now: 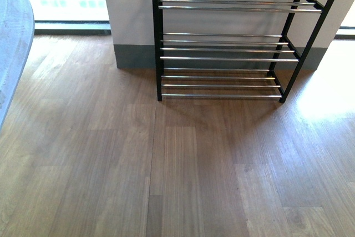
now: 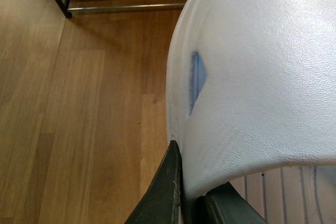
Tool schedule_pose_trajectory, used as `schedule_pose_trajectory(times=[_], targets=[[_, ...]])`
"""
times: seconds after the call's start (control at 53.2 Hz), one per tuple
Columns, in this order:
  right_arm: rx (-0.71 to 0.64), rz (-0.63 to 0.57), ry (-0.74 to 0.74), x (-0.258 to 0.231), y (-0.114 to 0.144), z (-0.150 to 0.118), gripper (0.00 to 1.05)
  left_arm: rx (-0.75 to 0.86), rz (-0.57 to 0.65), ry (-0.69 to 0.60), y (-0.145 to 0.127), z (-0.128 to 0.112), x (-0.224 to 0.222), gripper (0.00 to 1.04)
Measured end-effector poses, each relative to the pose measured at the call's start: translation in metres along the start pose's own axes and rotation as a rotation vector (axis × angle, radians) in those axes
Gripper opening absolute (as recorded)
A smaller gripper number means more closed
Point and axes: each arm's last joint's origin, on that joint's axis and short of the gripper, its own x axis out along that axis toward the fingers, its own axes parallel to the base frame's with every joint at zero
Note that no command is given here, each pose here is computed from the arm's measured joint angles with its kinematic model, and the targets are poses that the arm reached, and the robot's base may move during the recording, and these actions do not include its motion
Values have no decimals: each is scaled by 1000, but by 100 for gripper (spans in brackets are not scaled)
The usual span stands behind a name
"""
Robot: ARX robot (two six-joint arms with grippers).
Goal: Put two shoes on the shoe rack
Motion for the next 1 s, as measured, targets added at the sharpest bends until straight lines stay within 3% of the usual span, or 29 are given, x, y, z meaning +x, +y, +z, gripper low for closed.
schedule_pose_trajectory(times=[0.995], targets=[[0, 1, 1, 0, 0, 0, 1, -1, -3, -1, 0, 0, 0, 2]])
